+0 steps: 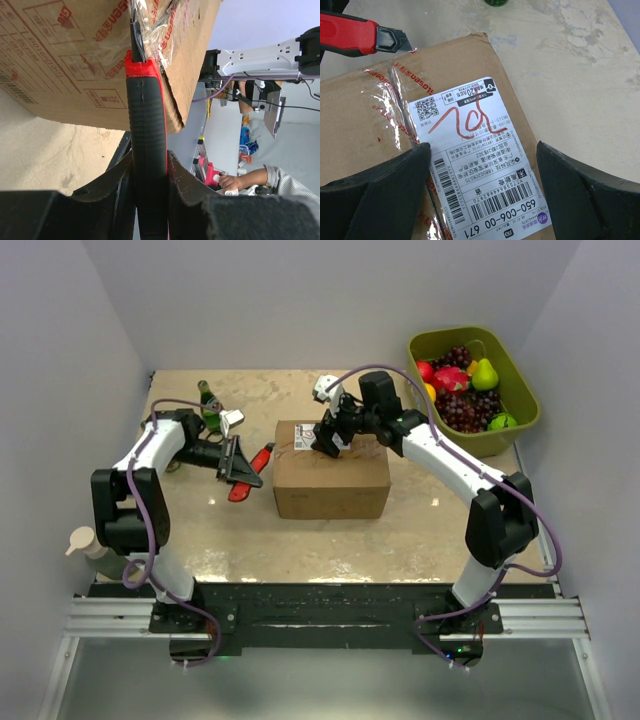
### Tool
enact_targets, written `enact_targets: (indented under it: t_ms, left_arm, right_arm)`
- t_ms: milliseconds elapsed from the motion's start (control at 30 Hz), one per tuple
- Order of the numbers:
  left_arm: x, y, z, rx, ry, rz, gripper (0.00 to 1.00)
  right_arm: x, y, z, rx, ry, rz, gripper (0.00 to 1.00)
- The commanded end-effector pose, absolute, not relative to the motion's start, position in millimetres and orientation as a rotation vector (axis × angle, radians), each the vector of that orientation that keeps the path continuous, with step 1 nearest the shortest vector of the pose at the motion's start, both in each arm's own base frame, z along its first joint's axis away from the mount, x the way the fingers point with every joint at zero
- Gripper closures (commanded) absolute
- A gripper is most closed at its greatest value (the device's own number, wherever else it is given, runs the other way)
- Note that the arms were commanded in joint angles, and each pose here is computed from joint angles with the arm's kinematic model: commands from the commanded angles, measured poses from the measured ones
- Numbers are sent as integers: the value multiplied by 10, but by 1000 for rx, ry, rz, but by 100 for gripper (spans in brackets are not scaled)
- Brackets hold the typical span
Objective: Unpack the express box
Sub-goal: Cut the express box at the center of the board.
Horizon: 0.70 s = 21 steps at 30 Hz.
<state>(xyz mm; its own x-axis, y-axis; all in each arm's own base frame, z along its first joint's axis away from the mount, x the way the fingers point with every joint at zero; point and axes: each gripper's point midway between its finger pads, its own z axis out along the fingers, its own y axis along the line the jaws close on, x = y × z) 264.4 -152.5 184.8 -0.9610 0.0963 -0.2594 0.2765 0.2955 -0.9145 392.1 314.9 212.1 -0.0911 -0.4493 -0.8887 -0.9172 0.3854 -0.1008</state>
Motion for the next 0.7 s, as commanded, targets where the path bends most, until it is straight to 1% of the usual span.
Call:
enact_targets:
  t_ms: [0,667]
  left_arm:
    - [2514,-1600,2035,381,2342,-1782,100]
    - [2468,-1620,2011,374,2356,-1792,100]
  right_arm:
    - [3857,3054,1829,-1248,1795,606,9]
    - [3831,3059,1824,-1251,1791,619,9]
